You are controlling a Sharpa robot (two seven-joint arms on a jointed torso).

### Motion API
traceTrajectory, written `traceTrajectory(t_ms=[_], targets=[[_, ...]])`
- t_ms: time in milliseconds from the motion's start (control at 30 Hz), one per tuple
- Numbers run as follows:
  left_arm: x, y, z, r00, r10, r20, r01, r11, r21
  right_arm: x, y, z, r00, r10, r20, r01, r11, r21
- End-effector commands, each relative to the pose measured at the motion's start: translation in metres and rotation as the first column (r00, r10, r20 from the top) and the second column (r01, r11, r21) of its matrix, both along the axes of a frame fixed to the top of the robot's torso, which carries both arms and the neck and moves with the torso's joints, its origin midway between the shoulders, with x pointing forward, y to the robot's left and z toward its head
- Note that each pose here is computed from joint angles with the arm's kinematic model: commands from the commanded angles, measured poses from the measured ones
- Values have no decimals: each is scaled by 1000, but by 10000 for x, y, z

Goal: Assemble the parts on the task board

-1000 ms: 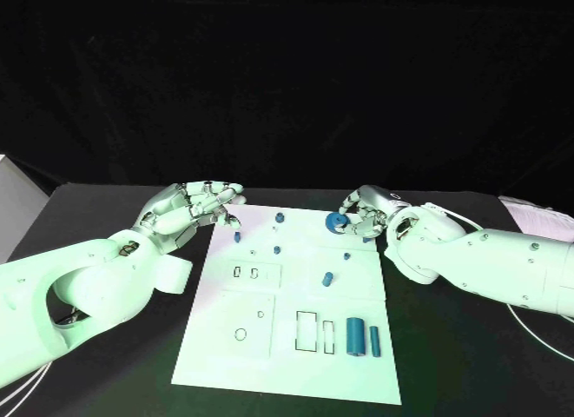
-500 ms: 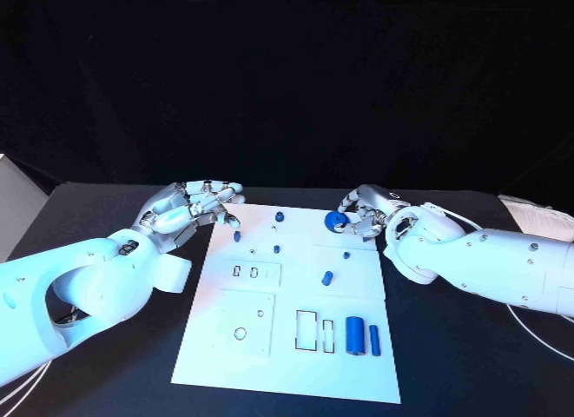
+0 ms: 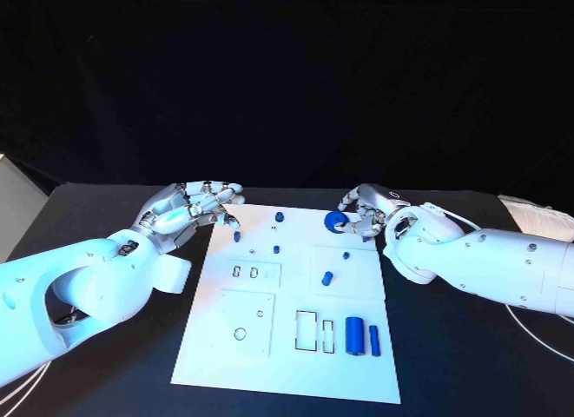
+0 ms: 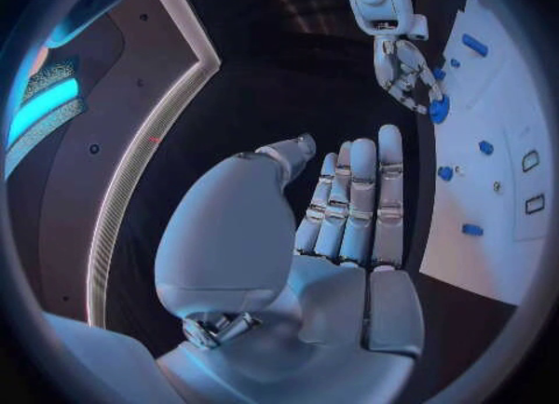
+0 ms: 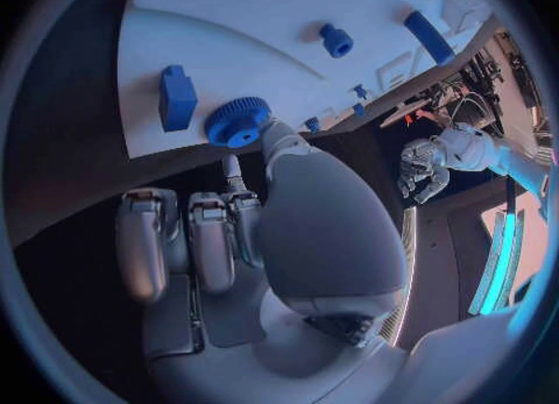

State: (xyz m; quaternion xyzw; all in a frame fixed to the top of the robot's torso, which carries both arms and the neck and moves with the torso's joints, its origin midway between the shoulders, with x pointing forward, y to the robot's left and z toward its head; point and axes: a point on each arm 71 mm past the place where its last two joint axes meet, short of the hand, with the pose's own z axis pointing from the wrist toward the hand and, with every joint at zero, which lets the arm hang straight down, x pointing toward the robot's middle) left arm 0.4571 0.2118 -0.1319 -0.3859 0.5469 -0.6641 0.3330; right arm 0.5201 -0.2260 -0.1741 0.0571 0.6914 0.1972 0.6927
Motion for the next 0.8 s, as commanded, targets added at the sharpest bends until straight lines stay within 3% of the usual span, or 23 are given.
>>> traceTrajectory(t_ms=[33,433,800], targets=[[-7,-24,12,1000,-19,2,19,1000,-12,6,12,-16,1000,5,-11,-5,1000,-22],[-5,-23,10,1000,-18,0,18,1000,-11,17,47,-111,998,15,-64,-18,999,-42],[-4,-22,9,1000,-18,-1,18,1000,-10,9,61,-103,999,21,-49,-22,1000,-22]])
